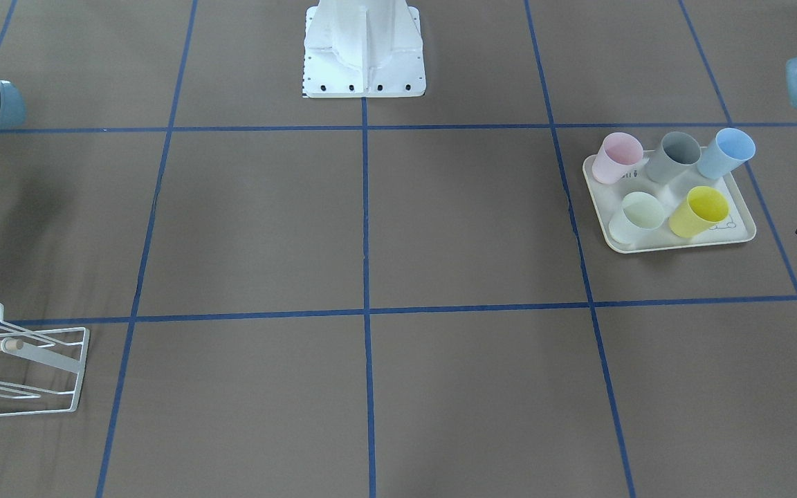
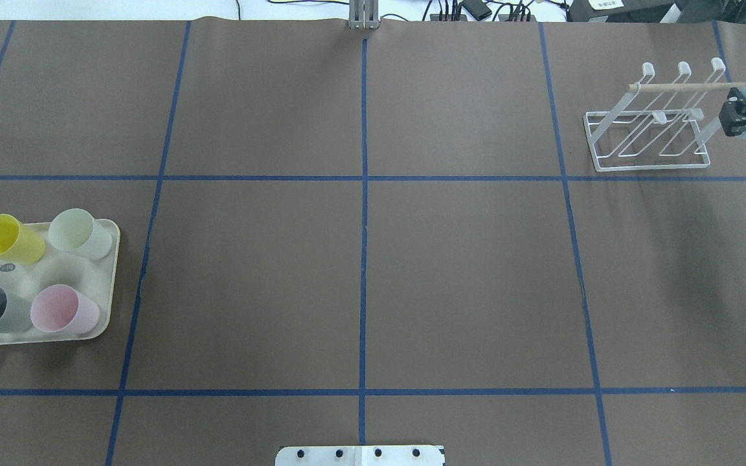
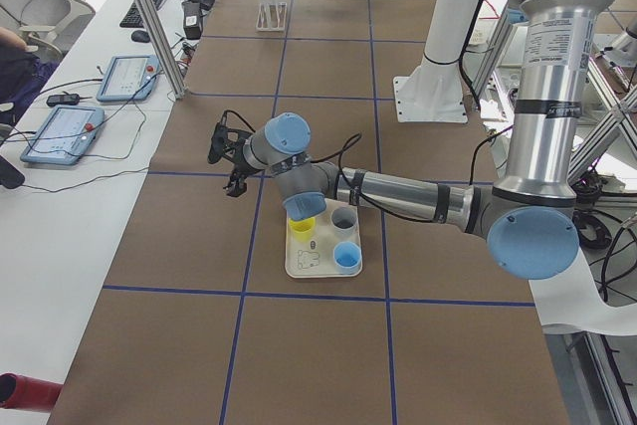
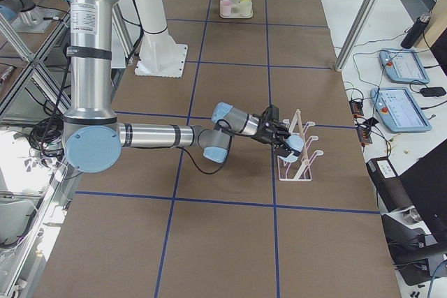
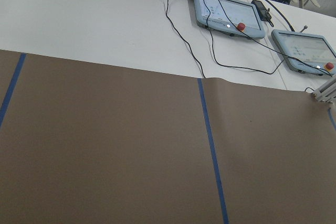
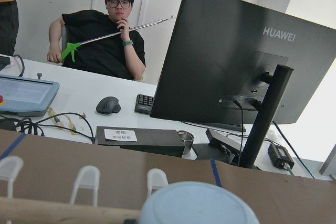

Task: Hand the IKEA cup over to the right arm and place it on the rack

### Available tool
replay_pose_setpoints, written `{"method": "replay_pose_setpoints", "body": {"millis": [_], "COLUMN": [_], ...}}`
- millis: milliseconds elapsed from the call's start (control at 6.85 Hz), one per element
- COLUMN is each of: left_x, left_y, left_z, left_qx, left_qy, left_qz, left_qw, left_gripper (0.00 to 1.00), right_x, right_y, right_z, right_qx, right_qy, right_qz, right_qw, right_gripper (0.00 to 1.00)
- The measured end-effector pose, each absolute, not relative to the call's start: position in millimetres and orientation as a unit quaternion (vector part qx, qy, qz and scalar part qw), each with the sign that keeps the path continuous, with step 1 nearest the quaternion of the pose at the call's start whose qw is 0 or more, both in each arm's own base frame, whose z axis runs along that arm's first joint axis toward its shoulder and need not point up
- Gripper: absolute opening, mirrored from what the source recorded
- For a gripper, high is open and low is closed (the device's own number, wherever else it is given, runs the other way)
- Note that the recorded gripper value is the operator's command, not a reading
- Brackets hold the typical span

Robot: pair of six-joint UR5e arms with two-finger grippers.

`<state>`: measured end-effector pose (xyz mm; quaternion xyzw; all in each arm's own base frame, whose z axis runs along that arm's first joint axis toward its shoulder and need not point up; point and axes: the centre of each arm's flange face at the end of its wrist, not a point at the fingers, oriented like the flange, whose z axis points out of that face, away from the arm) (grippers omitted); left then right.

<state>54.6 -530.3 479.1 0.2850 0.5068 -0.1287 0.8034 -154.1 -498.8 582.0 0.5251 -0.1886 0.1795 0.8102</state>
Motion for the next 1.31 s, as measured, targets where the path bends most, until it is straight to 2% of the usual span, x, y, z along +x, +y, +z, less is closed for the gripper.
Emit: {"method": "replay_pose_setpoints", "body": {"millis": [730, 1313], "left_x": [60.1, 59.3], "left_y": [-535.3, -520.8], "left_z": [479.8, 542.0], "left_qx": [0.284, 0.266], "left_qy": [0.494, 0.391], "left_qz": [-0.11, 0.043], "left_qw": [0.814, 0.88], "left_gripper": [1.0, 1.0], "right_x": [-135.1, -63.9], "right_y": [-492.6, -491.1], "right_z": [550.0, 468.4], "right_qx": [0.514, 0.412], "right_qy": [-0.259, -0.402], "right_qz": [0.157, 0.16], "right_qw": [0.803, 0.802], "right_gripper": [1.0, 1.0]}}
